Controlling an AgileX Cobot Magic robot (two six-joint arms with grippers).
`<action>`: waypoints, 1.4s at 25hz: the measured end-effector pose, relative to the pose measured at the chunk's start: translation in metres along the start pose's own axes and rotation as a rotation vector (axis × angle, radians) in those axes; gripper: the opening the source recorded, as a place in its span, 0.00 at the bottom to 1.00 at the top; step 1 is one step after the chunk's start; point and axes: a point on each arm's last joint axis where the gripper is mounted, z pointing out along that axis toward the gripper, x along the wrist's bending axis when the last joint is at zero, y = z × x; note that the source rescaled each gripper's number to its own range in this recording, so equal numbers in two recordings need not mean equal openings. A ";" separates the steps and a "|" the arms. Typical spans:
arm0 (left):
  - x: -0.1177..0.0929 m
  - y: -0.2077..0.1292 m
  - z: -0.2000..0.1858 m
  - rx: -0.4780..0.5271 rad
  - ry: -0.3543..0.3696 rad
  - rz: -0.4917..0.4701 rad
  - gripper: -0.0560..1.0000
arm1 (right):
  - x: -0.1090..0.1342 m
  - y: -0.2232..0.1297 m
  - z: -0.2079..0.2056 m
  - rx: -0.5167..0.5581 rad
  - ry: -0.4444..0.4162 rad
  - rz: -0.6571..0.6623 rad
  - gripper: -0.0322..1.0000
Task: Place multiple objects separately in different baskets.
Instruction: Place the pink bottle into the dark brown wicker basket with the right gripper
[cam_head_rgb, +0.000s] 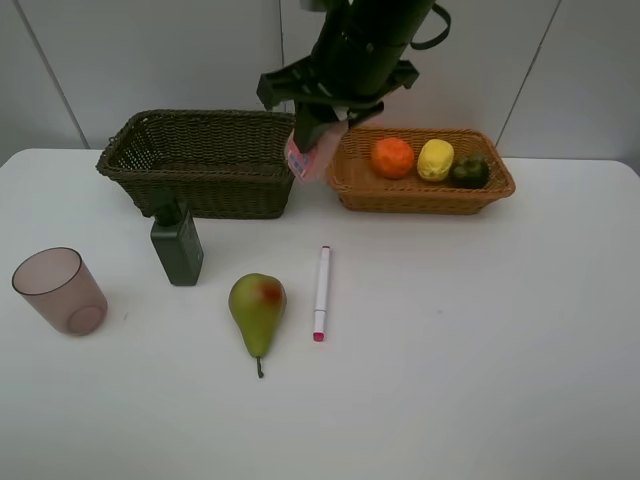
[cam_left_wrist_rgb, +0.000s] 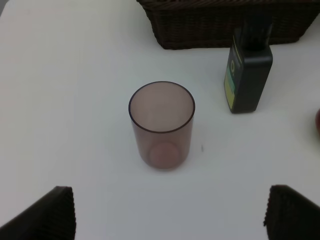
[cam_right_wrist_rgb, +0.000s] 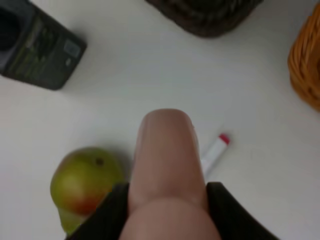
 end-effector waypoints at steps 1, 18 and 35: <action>0.000 0.000 0.000 0.000 0.000 0.000 1.00 | 0.000 0.008 0.000 -0.023 -0.001 -0.017 0.23; 0.000 0.000 0.000 0.000 0.000 0.000 1.00 | -0.005 0.079 0.107 -0.201 -0.016 -0.149 0.23; 0.000 0.000 0.000 0.000 0.000 0.000 1.00 | -0.009 0.077 0.156 -0.267 -0.028 -0.146 0.23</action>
